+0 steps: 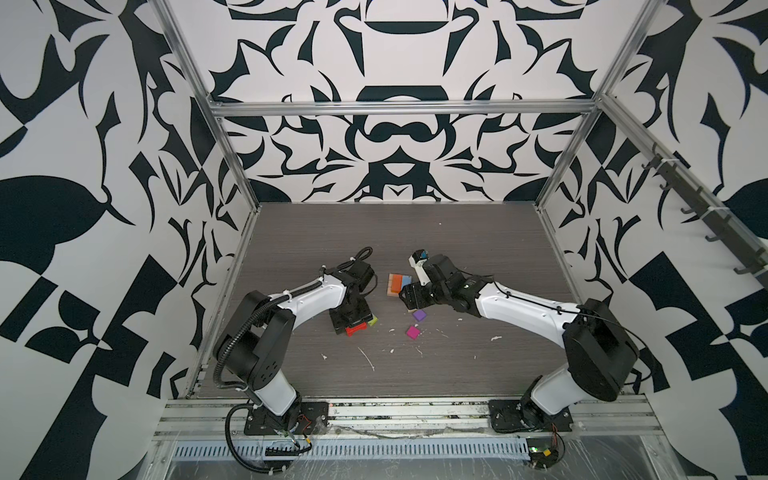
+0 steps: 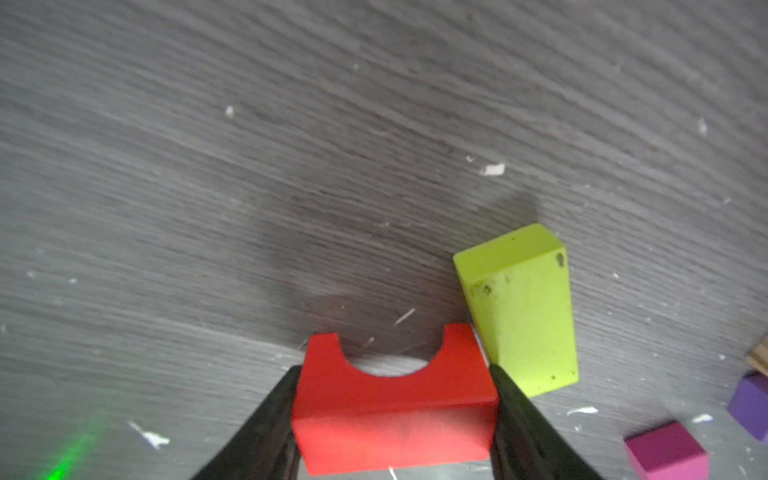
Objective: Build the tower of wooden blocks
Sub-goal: 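Lift the red arch block and carry it over the stack with the left gripper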
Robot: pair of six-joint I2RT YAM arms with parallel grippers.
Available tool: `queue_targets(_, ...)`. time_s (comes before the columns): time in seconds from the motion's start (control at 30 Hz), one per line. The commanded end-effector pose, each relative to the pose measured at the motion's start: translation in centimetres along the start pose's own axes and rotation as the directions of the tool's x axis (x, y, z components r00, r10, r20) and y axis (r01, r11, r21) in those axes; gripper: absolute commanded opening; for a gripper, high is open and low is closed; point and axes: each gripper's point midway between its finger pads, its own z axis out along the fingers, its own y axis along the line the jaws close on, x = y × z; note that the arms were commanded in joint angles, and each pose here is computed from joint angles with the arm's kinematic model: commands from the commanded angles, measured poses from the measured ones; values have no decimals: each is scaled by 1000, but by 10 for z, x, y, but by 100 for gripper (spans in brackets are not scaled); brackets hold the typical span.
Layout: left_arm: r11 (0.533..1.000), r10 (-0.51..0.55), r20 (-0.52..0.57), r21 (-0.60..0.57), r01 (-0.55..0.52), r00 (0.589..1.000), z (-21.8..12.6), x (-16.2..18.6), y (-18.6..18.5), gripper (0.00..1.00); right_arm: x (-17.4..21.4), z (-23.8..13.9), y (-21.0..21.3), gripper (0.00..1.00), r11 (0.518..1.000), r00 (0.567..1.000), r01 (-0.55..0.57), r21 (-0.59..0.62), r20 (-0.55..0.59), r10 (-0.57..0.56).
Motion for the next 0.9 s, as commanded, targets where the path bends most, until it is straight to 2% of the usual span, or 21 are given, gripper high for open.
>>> queue_targets(0.0, 998, 65, 36, -20, -65, 997, -14, -5, 3, 57, -22, -20, 11, 79, 999, 997, 26, -23, 78, -24)
queue_targets(0.2, 989, 148, 86, -13, -147, 985, -31, -16, -5, 56, -20, -21, 13, 79, 999, 997, 27, -36, 70, -24)
queue_targets(0.57, 951, 306, 156, 2, -310, 939, -57, -42, -36, 56, -15, -34, 9, 79, 999, 997, 23, -40, 70, -21)
queue_targets(0.87, 912, 402, 153, 13, -409, 903, -67, -61, -70, 58, -7, -45, 5, 79, 998, 998, 12, -59, 62, -8)
